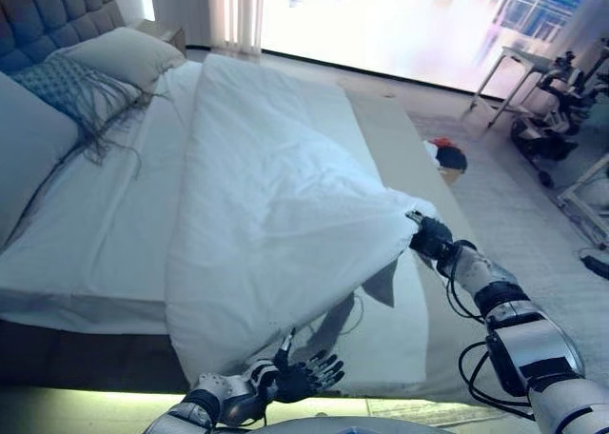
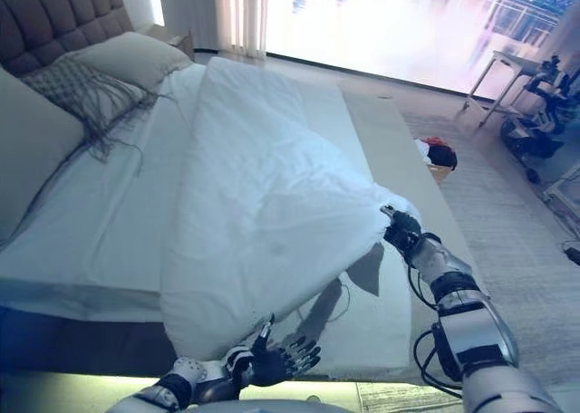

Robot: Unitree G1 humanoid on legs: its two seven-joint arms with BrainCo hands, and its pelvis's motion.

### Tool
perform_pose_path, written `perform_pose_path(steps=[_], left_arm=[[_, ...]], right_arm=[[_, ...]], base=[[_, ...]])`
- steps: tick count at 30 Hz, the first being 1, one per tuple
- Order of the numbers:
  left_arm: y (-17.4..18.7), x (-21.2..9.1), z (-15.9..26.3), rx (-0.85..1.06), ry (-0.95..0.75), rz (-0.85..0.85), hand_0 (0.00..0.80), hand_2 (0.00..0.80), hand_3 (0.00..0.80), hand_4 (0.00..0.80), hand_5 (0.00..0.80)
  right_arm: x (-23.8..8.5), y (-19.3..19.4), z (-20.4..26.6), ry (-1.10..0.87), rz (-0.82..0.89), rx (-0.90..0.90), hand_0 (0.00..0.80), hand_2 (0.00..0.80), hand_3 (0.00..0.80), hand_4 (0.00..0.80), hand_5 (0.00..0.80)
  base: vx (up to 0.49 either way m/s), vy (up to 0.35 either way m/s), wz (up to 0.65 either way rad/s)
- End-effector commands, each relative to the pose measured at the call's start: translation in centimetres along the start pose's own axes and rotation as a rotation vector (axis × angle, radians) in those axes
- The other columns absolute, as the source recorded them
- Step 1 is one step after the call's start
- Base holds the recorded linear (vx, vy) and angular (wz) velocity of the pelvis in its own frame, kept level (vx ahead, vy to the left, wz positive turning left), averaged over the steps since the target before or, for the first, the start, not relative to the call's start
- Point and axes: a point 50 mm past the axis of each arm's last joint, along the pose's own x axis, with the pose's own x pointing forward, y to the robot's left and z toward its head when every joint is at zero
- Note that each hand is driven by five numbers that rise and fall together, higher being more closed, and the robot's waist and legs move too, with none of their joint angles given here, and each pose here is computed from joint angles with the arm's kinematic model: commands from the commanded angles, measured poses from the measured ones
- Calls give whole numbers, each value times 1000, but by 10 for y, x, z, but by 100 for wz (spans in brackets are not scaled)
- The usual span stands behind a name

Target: Make the bed neatly

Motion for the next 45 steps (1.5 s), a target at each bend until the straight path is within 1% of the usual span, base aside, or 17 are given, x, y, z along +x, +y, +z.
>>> perform_pose_path(steps=[1, 5, 9, 12, 13, 16, 21, 26, 33, 37, 42, 43, 44, 45], left_arm=[[-72, 42, -8, -23, 17, -176, 0, 0, 0, 0, 0], [-104, 53, -5, -41, -49, -226, 0, 0, 0, 0, 0], [-125, 56, 3, -26, -135, -297, 0, 0, 0, 0, 0], [-139, 52, 18, -35, -264, -359, 0, 0, 0, 0, 0], [-145, 49, 27, -33, -344, -384, 0, 0, 0, 0, 0], [-154, 43, 38, -44, -449, -447, 0, 0, 0, 0, 0], [-153, 43, 40, -66, -572, -503, 0, 0, 0, 0, 0], [-148, 39, 45, -88, -640, -503, 0, 0, 0, 0, 0], [-131, 31, 54, -127, -719, -422, 0, 0, 0, 0, 0], [-115, 20, 64, -160, -775, -365, 0, 0, 0, 0, 0], [-96, 3, 77, -198, -850, -338, 0, 0, 0, 0, 0], [-91, -2, 80, -206, -872, -330, 417, 417, 417, 417, 417], [-88, -7, 83, -211, -889, -330, 800, 800, 800, 800, 800], [-85, -12, 86, -213, -902, -329, 800, 800, 800, 800, 800]], right_arm=[[2, 47, 58, -207, 160, -17, 800, 800, 800, 800, 800], [5, 58, 44, -181, 206, -16, 800, 800, 800, 800, 800], [5, 68, 37, -168, 257, -40, 800, 800, 800, 800, 800], [4, 67, 35, -162, 271, -58, 800, 800, 800, 800, 800], [3, 64, 35, -159, 270, -64, 800, 800, 800, 800, 800], [1, 60, 36, -150, 255, -72, 800, 800, 800, 800, 800], [0, 49, 36, -144, 228, -61, 800, 800, 800, 800, 800], [0, 47, 35, -140, 216, -56, 800, 800, 800, 800, 800], [-1, 40, 35, -143, 189, -48, 800, 800, 800, 800, 800], [-3, 34, 34, -148, 171, -35, 800, 800, 800, 800, 800], [-6, 24, 33, -149, 148, -20, 800, 800, 800, 800, 800], [-6, 22, 33, -147, 143, -19, 800, 800, 800, 800, 800], [-7, 20, 33, -146, 138, -18, 800, 800, 800, 800, 800], [-7, 18, 32, -146, 132, -15, 800, 800, 800, 800, 800]], base=[[2, -74, -15], [24, -68, -16], [27, -36, -19], [0, -15, -16], [1, -1, -4], [1, 12, -5], [0, 0, 0], [5, 12, 3], [5, 23, 11], [-5, 25, 12], [1, 34, 13], [-1, 40, 10], [-1, 36, 10], [2, 32, 11]])
